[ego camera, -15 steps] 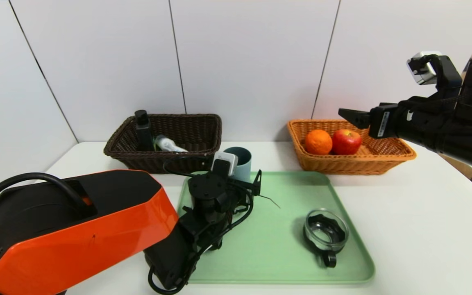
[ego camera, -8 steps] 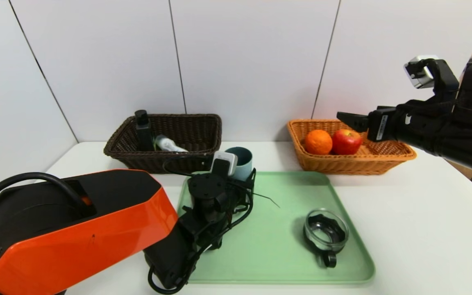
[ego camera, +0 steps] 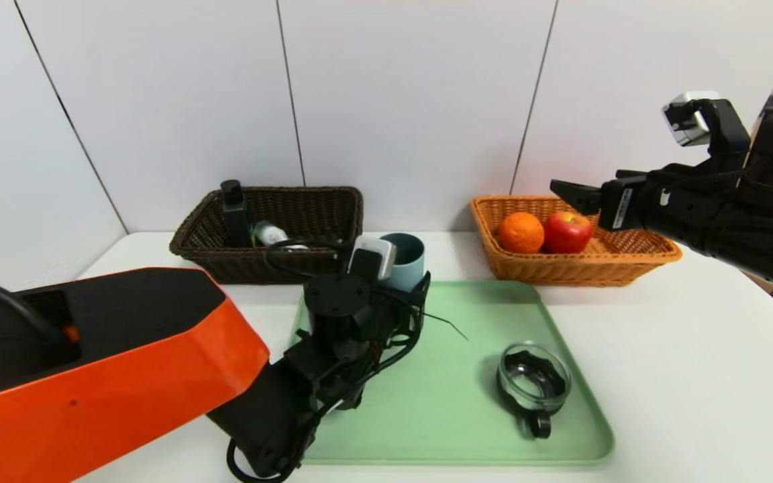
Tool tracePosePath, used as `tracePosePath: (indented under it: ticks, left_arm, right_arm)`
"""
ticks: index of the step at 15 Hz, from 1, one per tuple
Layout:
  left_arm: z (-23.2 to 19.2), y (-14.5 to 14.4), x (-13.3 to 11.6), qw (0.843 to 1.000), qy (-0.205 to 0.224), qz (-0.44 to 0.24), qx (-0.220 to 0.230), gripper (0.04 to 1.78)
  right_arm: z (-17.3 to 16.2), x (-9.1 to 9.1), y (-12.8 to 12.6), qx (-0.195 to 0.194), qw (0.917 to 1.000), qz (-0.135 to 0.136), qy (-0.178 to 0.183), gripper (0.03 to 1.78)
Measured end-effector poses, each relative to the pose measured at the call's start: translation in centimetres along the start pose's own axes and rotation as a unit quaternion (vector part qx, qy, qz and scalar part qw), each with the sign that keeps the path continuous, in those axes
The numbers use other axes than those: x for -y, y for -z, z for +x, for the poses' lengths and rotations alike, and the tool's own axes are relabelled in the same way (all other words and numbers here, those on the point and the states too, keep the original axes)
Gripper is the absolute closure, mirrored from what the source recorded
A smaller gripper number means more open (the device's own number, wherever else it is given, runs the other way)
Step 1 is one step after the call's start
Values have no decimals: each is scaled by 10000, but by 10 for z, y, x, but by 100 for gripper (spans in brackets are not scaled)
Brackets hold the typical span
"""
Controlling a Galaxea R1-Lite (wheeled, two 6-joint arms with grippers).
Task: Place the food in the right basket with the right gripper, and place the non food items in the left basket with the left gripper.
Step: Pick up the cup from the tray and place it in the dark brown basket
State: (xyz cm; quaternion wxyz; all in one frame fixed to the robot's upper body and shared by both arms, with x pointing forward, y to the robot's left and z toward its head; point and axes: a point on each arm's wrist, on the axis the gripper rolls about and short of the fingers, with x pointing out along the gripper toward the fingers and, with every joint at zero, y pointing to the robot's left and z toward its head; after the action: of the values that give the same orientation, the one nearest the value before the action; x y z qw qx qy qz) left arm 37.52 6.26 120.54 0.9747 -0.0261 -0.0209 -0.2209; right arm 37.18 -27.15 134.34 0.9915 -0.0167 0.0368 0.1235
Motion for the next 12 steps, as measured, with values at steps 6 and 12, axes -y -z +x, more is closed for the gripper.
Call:
tracePosePath:
  ticks: [6,12]
  left_arm:
    - [-16,-107,5,9984,216,-506,104,68]
    - [-12,-190,-73,9961,-789,-375,-146,68]
  right_arm:
    - [1,0,0,-10,10000,0,3,11]
    - [1,6,-1,-278,9995,-8,143,11]
